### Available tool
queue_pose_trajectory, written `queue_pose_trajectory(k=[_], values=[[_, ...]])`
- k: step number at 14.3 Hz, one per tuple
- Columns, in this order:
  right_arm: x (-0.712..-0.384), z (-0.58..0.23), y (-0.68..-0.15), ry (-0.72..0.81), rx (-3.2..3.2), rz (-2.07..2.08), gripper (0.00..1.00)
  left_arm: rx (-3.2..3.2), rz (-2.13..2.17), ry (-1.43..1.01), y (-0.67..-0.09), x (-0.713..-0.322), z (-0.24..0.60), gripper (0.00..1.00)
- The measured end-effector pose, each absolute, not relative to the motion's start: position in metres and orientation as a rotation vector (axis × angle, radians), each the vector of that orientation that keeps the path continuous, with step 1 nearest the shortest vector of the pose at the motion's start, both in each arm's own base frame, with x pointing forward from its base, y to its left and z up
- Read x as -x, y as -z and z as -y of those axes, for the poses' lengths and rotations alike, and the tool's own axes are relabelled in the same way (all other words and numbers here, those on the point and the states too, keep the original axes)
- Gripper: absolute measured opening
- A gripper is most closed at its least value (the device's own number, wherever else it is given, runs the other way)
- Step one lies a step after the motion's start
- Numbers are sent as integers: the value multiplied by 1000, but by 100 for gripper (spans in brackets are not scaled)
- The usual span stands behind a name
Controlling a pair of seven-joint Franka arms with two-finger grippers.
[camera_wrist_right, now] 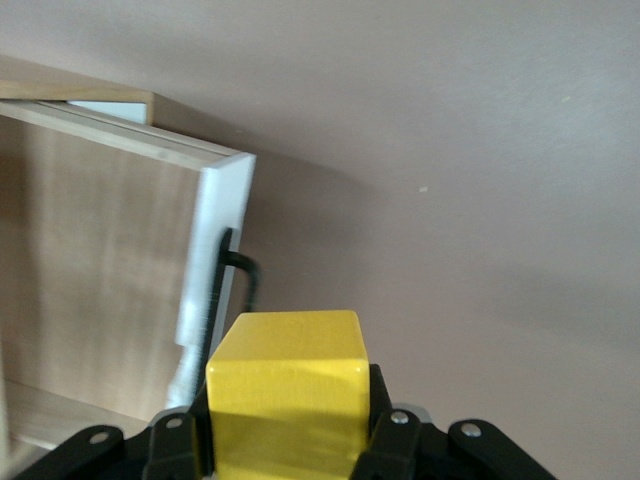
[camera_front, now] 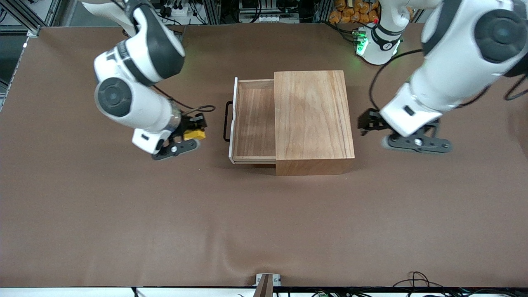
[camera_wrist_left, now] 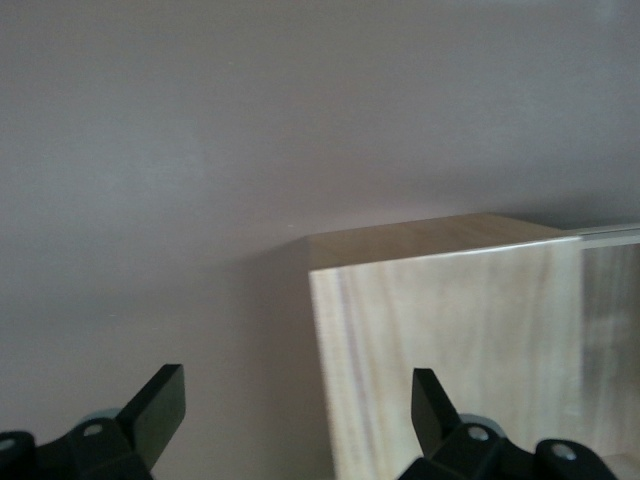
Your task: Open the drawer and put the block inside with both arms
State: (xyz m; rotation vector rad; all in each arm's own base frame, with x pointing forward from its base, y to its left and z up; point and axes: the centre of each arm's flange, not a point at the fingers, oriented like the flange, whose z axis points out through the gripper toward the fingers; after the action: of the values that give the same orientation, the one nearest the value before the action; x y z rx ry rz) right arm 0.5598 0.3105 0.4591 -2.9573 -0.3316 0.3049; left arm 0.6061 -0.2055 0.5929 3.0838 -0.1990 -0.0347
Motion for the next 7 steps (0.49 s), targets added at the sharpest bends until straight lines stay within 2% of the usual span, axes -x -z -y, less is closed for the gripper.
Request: queue_pose_trajectory(k=[3, 7], values=[[-540, -354, -457, -264, 2980, 181, 56, -3081, 203, 81, -602, -609, 156, 100], [-518, -411, -436, -201, 2982, 29, 56, -3080, 235, 69, -638, -585, 115, 100]])
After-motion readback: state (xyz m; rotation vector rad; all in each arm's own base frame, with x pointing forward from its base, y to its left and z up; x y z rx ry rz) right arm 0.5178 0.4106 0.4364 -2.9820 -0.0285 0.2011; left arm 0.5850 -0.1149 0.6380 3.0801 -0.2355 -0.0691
